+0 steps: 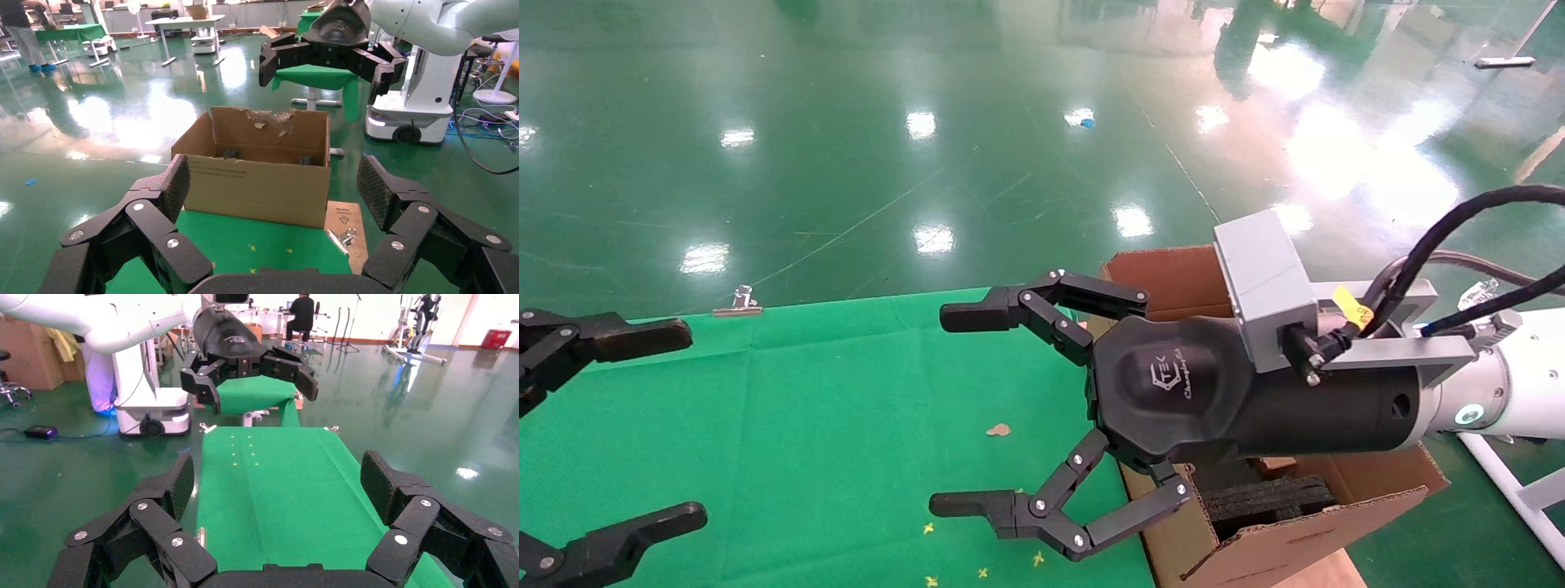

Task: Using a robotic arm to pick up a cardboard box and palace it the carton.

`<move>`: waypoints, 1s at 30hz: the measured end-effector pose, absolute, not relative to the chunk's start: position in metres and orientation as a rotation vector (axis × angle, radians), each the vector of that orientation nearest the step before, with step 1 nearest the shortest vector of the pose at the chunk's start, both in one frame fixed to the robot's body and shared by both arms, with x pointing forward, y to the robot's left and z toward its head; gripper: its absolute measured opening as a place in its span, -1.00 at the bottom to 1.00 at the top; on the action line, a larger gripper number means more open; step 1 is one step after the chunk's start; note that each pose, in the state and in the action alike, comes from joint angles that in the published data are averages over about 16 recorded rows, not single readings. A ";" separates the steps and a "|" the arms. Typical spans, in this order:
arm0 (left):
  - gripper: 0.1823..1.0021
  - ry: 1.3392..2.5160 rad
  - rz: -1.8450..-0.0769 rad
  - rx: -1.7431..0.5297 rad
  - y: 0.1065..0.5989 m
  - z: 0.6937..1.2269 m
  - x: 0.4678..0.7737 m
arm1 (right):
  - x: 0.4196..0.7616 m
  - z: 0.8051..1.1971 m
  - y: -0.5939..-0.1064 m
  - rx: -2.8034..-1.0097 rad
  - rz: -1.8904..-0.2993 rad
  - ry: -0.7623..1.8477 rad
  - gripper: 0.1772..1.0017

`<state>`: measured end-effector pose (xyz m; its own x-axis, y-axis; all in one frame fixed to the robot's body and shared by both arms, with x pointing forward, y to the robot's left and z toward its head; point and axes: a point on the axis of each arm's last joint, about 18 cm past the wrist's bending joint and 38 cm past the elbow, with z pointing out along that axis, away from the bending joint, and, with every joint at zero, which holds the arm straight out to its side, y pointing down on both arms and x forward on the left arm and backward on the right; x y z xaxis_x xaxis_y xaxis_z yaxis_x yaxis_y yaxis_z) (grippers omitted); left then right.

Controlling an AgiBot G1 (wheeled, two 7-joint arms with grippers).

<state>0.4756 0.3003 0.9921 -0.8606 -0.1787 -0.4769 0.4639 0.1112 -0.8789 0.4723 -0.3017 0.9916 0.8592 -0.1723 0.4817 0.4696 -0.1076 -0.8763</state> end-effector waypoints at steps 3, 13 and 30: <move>1.00 1.924 -1.800 0.276 0.300 0.992 0.476 | 0.468 0.991 -0.301 -1.587 -0.552 -0.254 1.00; 1.00 1.924 -1.800 0.276 0.300 0.992 0.476 | 0.470 0.991 -0.302 -1.589 -0.552 -0.247 1.00; 1.00 1.924 -1.800 0.276 0.300 0.992 0.476 | 0.474 0.992 -0.302 -1.594 -0.552 -0.233 1.00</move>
<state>0.4756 0.3003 0.9921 -0.8607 -0.1789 -0.4767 0.4638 0.1111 -0.8790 0.4741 -0.3021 0.9919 0.8598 -0.1761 0.4793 0.4666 -0.1107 -0.8775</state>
